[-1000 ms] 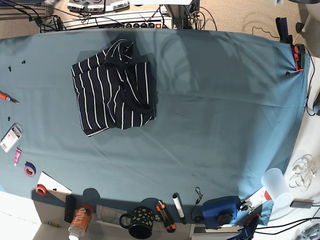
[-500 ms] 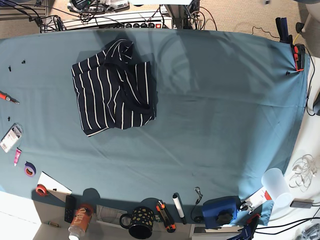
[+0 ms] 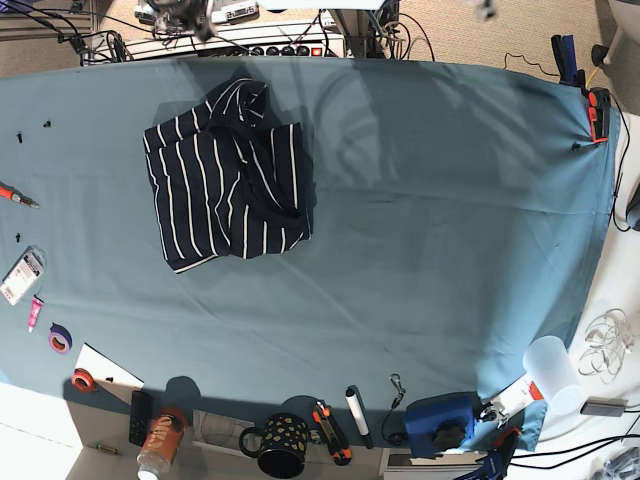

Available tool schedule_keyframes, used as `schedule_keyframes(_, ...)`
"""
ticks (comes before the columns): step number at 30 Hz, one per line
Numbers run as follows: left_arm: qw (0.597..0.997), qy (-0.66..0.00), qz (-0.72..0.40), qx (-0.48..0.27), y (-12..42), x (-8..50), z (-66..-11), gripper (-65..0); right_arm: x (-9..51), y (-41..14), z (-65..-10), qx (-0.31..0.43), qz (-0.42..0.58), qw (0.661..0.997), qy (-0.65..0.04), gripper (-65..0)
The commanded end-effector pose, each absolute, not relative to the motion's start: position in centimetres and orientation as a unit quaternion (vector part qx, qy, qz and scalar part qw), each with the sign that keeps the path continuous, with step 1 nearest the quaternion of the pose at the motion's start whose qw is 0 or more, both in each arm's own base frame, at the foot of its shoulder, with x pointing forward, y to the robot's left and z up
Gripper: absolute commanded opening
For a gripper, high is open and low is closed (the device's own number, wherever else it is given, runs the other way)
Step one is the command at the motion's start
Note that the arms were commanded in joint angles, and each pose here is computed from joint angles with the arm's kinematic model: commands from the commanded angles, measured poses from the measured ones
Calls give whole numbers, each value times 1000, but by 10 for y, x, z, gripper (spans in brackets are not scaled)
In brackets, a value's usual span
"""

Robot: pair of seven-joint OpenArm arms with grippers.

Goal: Layout the t-shirt on the table in an organized manner, then fold the t-shirt properly

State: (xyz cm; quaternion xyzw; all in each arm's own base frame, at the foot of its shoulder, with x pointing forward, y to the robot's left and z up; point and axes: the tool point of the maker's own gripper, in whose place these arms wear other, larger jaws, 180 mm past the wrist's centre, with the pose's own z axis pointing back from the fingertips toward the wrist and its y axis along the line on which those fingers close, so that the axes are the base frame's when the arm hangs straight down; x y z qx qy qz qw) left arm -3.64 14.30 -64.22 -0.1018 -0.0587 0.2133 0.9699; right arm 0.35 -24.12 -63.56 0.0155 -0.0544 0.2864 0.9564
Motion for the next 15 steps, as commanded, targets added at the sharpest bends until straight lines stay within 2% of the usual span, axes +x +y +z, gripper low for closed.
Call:
schedule_keyframes(1,970,-59,212,-103,143,-39,-642,-650,6,-242,-635,14,287,956,-59,-650)
schedule_keyframes(15,969,-76,208,-105,143,-26,-640,-650,7,-233,-636,21,285,956,-65,-650)
